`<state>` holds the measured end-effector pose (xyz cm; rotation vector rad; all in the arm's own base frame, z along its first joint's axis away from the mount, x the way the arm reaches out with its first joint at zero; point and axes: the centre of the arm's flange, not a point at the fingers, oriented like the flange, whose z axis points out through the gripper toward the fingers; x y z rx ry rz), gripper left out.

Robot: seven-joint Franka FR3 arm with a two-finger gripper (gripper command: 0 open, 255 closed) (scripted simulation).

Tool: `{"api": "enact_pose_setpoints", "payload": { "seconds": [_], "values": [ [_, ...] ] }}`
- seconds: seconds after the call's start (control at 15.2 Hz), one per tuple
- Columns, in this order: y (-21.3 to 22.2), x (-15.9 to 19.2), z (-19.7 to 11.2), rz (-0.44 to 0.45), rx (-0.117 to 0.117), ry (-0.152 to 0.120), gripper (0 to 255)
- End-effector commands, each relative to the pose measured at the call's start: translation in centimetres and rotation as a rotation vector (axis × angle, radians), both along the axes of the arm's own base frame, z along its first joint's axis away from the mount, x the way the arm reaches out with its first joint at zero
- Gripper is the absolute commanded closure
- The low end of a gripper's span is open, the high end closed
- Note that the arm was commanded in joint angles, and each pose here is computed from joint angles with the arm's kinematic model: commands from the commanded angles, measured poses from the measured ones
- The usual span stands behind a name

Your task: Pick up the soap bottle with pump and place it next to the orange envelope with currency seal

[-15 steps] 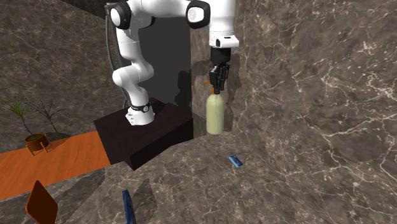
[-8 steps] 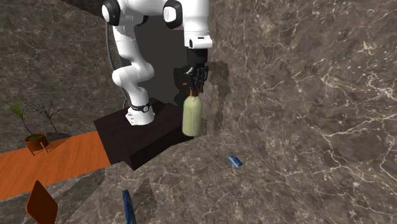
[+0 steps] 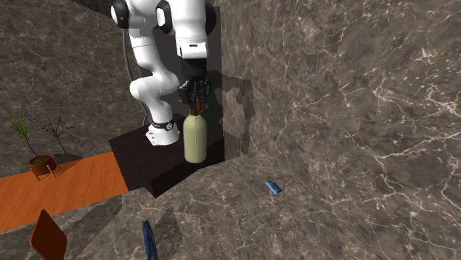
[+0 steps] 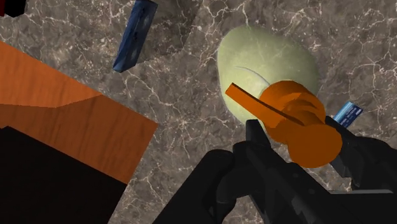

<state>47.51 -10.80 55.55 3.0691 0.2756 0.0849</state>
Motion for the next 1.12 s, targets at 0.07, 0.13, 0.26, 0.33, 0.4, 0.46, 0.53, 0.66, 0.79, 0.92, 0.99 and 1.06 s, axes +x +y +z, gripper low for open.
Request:
{"api": "enact_pose_setpoints", "payload": {
  "seconds": [0.07, 0.13, 0.26, 0.33, 0.4, 0.46, 0.53, 0.66, 0.79, 0.92, 0.99, 1.06],
  "values": [
    [-3.1, -2.1, 0.0, 0.001, 0.0, 0.0, 255],
    [-4.2, -2.8, 0.0, 0.001, 0.0, 0.0, 255],
    [-6.4, -4.3, 0.0, 0.001, 0.0, 0.0, 255],
    [-7.5, -5.0, 0.0, 0.001, 0.0, 0.0, 255],
    [-8.6, -5.7, 0.0, 0.001, 0.0, 0.0, 255],
    [-9.7, -6.5, 0.0, 0.001, 0.0, 0.0, 255],
    [-10.8, -7.2, 0.0, 0.001, 0.0, 0.0, 255],
    [-13.0, -8.6, 0.0, 0.001, 0.0, 0.0, 255],
    [-15.2, -10.1, 0.0, 0.001, 0.0, 0.0, 255],
    [-17.4, -11.5, 0.0, 0.001, 0.0, 0.0, 255],
    [-18.5, -12.3, 0.0, 0.001, 0.0, 0.0, 255],
    [-19.6, -13.0, 0.0, 0.001, 0.0, 0.0, 255]
  ]
}}
